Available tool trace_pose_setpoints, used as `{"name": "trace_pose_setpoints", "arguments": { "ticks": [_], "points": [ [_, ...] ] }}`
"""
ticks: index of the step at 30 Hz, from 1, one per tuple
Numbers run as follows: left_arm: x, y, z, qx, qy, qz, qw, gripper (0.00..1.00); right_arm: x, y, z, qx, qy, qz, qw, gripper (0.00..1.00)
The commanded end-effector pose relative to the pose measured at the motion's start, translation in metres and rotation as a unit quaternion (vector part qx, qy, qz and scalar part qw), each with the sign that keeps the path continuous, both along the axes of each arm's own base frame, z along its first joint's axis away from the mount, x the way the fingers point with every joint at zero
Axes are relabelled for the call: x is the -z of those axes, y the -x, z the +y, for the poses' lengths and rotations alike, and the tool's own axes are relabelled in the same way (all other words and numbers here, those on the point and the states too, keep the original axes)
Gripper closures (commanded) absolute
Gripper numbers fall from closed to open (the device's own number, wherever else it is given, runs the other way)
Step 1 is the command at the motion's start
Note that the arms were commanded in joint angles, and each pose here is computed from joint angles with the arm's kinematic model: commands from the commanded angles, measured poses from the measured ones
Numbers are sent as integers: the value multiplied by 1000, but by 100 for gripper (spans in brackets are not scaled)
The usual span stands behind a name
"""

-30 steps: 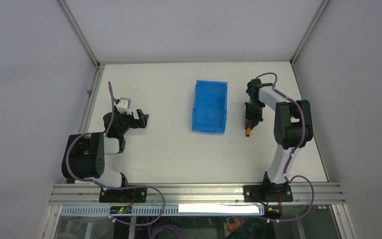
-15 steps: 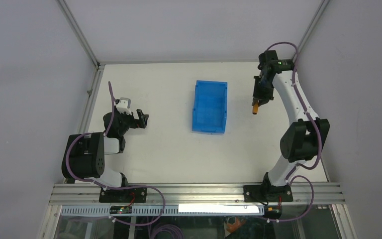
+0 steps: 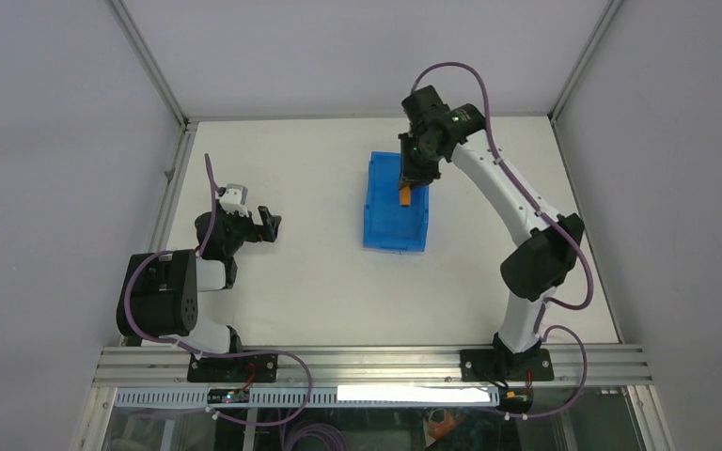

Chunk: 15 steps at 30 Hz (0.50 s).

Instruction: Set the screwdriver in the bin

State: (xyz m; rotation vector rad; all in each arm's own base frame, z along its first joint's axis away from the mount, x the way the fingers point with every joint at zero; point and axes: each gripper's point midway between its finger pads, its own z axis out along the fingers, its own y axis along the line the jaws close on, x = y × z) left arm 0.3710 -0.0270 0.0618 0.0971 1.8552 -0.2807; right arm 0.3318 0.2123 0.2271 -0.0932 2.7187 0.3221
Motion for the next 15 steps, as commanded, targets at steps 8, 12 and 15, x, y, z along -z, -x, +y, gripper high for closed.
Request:
{"name": "trace_pose_setpoints", "arguments": {
  "ticks": [8, 12, 15],
  "points": [
    [-24, -14, -1, 1, -5, -47, 999, 1, 102, -38, 41, 32, 51, 20, 998, 100],
    [-24, -14, -1, 2, -5, -47, 999, 1, 140, -36, 40, 40, 76, 32, 996, 100],
    [-24, -13, -1, 2, -5, -47, 999, 1, 163, -35, 38, 49, 93, 35, 994, 94]
  ]
}}
